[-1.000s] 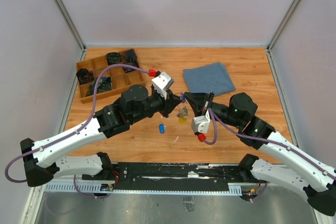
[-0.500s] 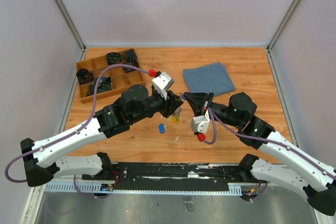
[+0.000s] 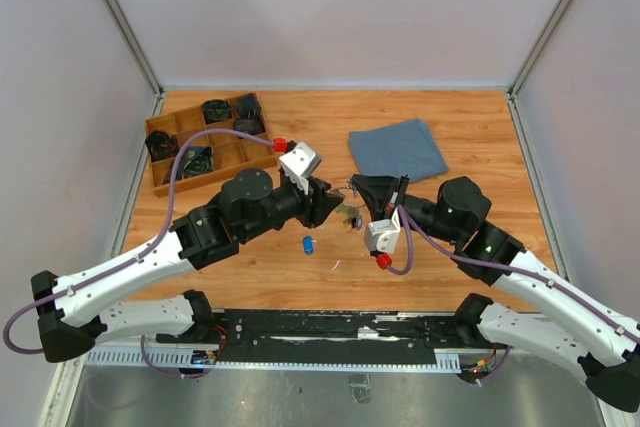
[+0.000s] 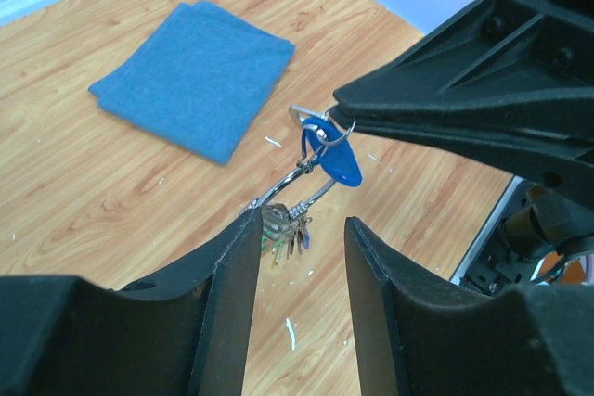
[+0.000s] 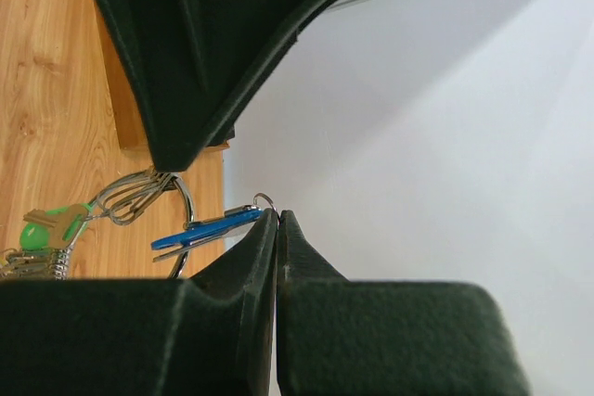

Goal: Put the keys on the keyring

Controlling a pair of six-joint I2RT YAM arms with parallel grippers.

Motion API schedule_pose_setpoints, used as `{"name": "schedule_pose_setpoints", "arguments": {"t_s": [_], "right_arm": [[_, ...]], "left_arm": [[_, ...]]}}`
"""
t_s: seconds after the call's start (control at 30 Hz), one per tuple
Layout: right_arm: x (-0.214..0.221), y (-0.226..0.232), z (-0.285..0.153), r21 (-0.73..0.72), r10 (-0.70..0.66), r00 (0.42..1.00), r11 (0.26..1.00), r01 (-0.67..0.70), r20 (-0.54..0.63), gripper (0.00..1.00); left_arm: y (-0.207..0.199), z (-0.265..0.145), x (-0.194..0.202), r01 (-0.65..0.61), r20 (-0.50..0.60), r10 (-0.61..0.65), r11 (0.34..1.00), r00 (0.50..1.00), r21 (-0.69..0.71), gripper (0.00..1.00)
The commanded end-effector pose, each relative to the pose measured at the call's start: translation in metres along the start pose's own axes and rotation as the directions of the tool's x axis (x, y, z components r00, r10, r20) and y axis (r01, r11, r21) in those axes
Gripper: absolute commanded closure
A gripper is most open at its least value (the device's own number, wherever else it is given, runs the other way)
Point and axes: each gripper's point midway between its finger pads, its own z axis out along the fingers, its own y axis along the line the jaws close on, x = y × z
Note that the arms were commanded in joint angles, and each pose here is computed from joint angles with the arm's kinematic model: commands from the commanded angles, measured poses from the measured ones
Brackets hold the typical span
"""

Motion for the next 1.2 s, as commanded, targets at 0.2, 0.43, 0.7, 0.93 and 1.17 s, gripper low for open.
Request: {"name": "schedule_pose_setpoints", "arguments": {"t_s": [0.2, 0.43, 0.7, 0.93, 1.17], "right_arm": [[-0.018, -0.028, -0.009, 0.075, 0.001, 0.999, 0.997, -0.004, 0.043, 1.0], [-0.023, -0.026, -0.011, 0.064, 0.029, 0.998, 0.997, -0.033, 0.061, 1.0], [-0.025, -0.025, -0.011, 0.06, 0.041, 0.997, 0.997, -0.044, 0.064, 1.0], [-0.024, -0.023, -0.011, 0.057, 0.053, 0.997, 0.997, -0.056, 0.063, 1.0], [-0.023, -0.02, -0.014, 0.038, 0.055, 0.997, 0.998, -0.057, 0.046, 1.0]], "left_arm": [[0.016, 0.008, 0.012, -0.071, -0.007, 0.071, 0.996, 0.997, -0.061, 0.5], [0.016, 0.018, 0.009, -0.15, -0.011, 0.15, 0.987, 0.989, -0.056, 0.46], [0.008, 0.027, 0.01, -0.163, -0.01, 0.163, 0.986, 0.987, -0.015, 0.46], [0.003, 0.032, 0.011, -0.149, -0.004, 0.149, 0.989, 0.989, 0.004, 0.55], [0.001, 0.032, 0.015, -0.155, -0.019, 0.155, 0.988, 0.988, 0.021, 0.92]]}}
